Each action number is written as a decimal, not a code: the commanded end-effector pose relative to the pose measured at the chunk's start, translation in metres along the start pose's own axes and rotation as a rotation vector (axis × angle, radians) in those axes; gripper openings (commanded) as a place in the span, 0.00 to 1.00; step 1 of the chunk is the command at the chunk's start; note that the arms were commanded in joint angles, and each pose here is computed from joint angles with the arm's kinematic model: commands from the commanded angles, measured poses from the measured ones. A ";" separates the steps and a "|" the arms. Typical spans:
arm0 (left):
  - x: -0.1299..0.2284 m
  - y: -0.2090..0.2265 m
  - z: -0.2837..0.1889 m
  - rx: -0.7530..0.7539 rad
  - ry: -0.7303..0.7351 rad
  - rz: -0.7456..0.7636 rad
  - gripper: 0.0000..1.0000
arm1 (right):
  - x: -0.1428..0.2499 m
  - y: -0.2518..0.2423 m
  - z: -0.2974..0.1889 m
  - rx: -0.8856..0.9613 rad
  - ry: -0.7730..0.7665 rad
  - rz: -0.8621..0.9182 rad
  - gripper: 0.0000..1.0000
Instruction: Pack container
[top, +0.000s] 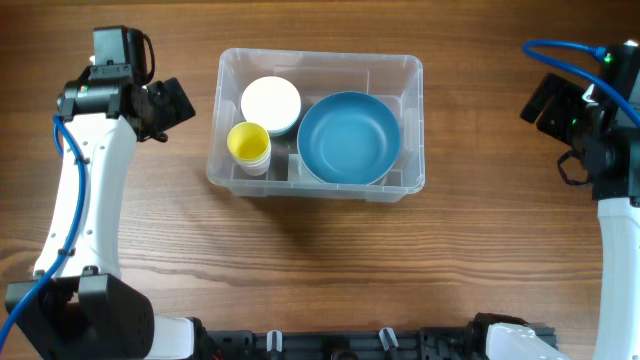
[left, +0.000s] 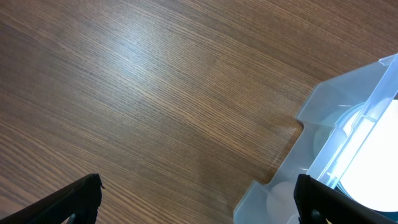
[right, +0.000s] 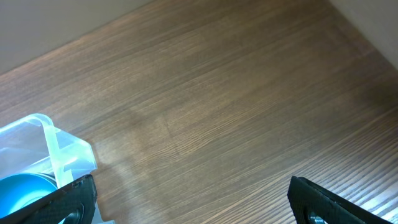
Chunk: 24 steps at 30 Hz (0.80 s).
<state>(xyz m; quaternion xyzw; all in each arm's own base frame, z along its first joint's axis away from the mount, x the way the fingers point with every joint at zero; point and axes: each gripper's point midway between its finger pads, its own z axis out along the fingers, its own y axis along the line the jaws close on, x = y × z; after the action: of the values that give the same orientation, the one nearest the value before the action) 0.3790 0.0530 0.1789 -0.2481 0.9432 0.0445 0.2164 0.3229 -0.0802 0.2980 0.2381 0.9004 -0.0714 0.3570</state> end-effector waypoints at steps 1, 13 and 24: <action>-0.006 0.000 -0.006 0.009 -0.022 -0.014 1.00 | -0.003 -0.002 -0.006 0.000 -0.020 0.015 1.00; -0.006 0.000 -0.006 0.009 -0.022 -0.014 1.00 | -0.026 -0.017 -0.146 -0.173 -0.477 0.106 1.00; -0.006 0.000 -0.006 0.009 -0.022 -0.014 1.00 | 0.014 -0.048 -0.262 -0.428 -0.914 0.197 1.00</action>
<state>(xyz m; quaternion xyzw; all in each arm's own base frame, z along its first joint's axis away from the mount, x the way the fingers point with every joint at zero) 0.3791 0.0531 0.1790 -0.2483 0.9430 0.0446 0.2168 0.1455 -0.0374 0.4906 0.1830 0.6396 0.0434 0.7454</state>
